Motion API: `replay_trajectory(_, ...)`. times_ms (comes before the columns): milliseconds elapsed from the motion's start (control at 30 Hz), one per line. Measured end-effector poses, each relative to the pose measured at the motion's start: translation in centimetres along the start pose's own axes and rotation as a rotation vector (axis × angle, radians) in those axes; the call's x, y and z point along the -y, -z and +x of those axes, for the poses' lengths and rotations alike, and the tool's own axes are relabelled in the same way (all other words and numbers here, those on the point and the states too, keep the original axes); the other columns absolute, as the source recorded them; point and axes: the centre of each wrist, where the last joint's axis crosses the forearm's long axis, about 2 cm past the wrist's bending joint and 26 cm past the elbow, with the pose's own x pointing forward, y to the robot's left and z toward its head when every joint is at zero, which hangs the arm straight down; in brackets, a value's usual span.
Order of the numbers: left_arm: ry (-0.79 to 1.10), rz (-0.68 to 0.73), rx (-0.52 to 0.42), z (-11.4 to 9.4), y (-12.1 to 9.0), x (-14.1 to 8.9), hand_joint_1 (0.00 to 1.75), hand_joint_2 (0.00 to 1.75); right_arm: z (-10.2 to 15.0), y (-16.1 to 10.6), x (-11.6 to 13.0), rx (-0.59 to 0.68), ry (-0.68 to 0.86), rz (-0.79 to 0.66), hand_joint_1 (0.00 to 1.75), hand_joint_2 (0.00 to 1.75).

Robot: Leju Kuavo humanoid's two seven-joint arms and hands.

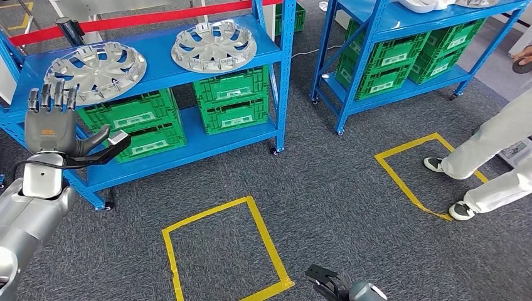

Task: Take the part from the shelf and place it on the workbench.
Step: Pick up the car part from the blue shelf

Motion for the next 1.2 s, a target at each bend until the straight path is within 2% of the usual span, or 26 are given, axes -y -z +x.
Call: replay_trajectory(1200, -0.023, -0.015, 0.028, 1.4, -0.8, 0.6, 0.00, 0.00, 0.2, 0.1, -0.2, 0.047, -0.018, 0.004, 0.00, 0.00)
